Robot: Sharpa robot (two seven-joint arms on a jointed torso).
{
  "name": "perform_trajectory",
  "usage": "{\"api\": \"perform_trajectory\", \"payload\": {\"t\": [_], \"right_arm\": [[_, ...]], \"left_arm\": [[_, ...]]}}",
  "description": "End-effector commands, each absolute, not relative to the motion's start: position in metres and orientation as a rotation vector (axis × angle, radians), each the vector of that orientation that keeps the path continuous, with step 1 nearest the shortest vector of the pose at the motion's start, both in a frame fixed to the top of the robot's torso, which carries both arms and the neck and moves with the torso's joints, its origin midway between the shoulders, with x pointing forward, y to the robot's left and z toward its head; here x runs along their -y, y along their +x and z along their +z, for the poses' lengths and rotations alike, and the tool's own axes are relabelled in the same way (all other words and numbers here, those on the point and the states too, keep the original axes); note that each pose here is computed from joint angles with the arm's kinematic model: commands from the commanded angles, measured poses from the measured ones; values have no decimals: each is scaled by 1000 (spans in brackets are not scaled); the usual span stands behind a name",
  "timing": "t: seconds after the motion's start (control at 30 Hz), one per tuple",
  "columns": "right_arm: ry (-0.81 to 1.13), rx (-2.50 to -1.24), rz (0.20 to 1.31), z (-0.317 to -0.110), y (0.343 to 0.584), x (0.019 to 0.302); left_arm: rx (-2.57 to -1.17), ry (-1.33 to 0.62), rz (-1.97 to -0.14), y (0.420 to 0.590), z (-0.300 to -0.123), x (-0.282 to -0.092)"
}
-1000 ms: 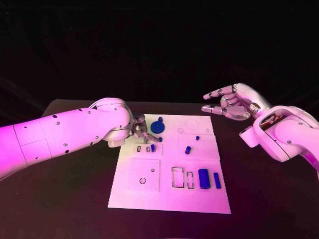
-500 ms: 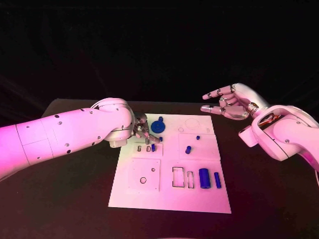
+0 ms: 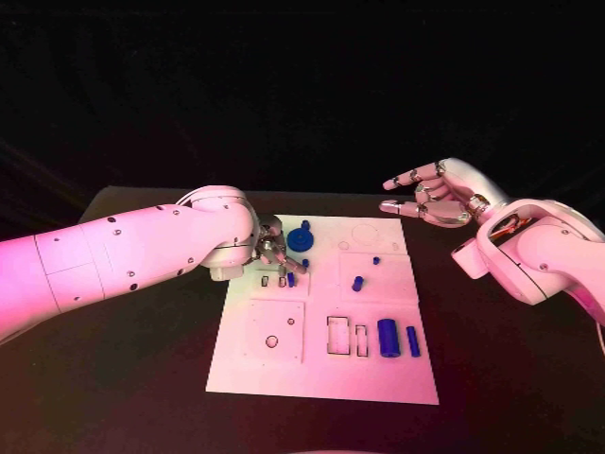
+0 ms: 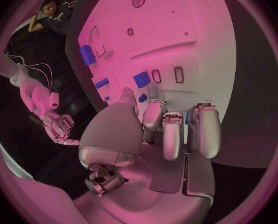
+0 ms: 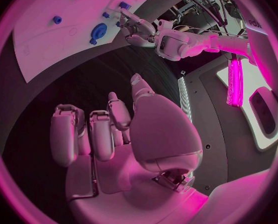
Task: Assemble the parts on the task board
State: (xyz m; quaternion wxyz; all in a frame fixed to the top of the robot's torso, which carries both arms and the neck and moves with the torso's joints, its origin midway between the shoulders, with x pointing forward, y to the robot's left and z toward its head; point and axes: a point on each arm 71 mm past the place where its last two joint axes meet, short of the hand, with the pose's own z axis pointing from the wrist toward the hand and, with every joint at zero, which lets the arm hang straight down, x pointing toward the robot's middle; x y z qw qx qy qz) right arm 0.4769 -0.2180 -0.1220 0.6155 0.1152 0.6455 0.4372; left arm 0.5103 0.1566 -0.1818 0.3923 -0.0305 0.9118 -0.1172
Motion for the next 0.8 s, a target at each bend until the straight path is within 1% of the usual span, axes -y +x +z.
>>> {"api": "perform_trajectory", "payload": {"t": [0.03, 0.8], "right_arm": [[262, -1502, 1008, -123, 477, 217], [262, -1511, 1003, -124, 477, 216]], "left_arm": [[-2351, -53, -301, 508, -184, -154], [-2374, -33, -299, 507, -187, -151]]}}
